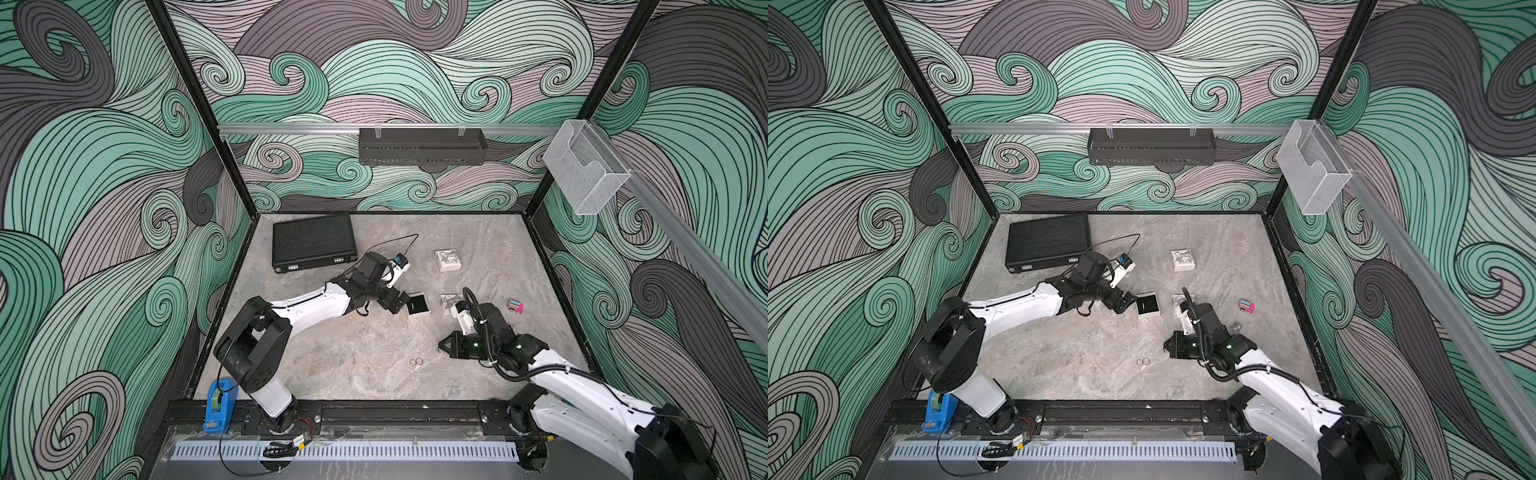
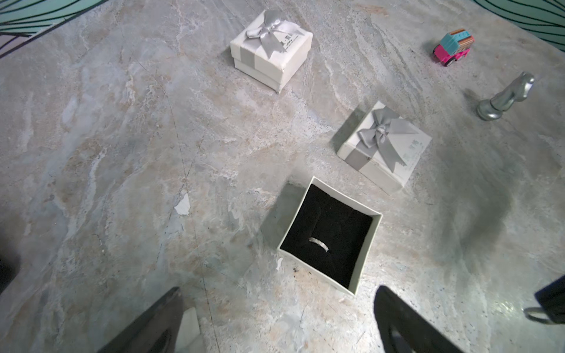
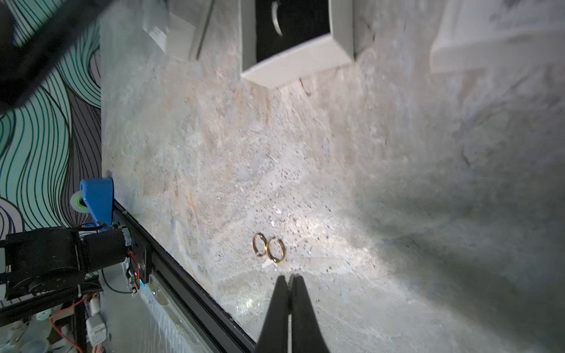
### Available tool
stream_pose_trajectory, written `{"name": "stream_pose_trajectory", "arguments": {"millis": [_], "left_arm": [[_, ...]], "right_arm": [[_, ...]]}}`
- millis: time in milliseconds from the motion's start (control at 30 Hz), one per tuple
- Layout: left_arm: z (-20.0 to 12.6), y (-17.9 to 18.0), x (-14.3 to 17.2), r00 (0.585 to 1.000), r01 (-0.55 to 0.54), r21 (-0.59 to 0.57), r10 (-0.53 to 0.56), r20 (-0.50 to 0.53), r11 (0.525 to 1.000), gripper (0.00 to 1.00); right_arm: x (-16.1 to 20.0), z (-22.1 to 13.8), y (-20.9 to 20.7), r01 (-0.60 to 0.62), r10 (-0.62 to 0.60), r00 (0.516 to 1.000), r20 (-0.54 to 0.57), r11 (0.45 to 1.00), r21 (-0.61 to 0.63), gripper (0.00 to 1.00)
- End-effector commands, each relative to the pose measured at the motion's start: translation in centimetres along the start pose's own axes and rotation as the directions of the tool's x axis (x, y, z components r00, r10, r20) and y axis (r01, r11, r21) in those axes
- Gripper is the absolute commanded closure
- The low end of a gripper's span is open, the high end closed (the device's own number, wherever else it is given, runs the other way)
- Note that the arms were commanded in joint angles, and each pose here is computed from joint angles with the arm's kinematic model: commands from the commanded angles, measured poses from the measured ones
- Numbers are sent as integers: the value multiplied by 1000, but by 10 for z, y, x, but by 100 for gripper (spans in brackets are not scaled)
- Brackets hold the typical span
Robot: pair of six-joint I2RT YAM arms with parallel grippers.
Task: Take the rings out of the lift-off lid box
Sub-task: Place the ring at the center of the board.
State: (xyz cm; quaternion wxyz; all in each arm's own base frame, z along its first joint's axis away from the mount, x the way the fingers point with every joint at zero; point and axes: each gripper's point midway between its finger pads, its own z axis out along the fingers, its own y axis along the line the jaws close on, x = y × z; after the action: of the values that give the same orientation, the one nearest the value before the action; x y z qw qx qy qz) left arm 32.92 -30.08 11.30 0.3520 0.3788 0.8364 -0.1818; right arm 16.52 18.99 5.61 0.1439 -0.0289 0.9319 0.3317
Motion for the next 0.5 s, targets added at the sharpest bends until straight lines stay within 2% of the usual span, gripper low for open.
{"name": "stream_pose_trajectory", "arguments": {"millis": [0,467], "left_arm": [[-10,-2,-1,1000,3,3,-3,3,1000,3],[-7,-6,0,1000,5,29,-5,14,1000,3]], "right_arm": [[-1,6,15,-64,63,998,-13,994,-91,100],[9,39,9,-132,124,989,-83,986,-103,100]]}}
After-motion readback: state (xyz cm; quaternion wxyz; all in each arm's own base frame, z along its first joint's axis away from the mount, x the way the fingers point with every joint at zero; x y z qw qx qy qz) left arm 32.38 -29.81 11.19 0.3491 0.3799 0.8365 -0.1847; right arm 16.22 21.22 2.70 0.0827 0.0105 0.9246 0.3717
